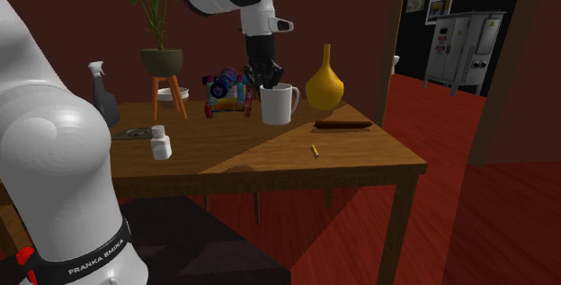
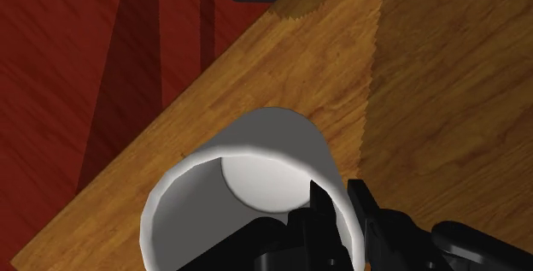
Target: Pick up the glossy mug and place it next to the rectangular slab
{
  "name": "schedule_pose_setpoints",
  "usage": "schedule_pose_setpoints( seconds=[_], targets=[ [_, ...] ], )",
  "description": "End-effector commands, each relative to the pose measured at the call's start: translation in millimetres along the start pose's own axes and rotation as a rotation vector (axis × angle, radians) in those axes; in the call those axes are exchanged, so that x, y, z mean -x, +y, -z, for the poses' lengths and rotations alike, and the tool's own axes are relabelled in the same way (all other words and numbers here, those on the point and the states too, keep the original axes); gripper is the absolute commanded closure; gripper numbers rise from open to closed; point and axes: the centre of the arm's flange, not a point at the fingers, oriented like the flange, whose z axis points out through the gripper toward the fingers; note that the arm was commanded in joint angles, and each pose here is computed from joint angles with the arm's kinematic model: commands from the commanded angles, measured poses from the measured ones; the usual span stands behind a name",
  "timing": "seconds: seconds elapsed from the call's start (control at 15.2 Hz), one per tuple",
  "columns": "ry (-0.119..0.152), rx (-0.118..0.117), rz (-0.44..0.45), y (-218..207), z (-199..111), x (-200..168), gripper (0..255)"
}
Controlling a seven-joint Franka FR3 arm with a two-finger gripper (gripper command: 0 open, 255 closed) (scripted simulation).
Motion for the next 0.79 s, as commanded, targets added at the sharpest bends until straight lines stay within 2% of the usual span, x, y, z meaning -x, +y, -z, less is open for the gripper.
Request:
schedule_pose_setpoints(
  seconds=[0.0,0.73],
  targets=[
    [0.000,0.000,0.000,0,11,0,255],
    [0.000,0.000,0.000,3,69,-2,255]
  ],
)
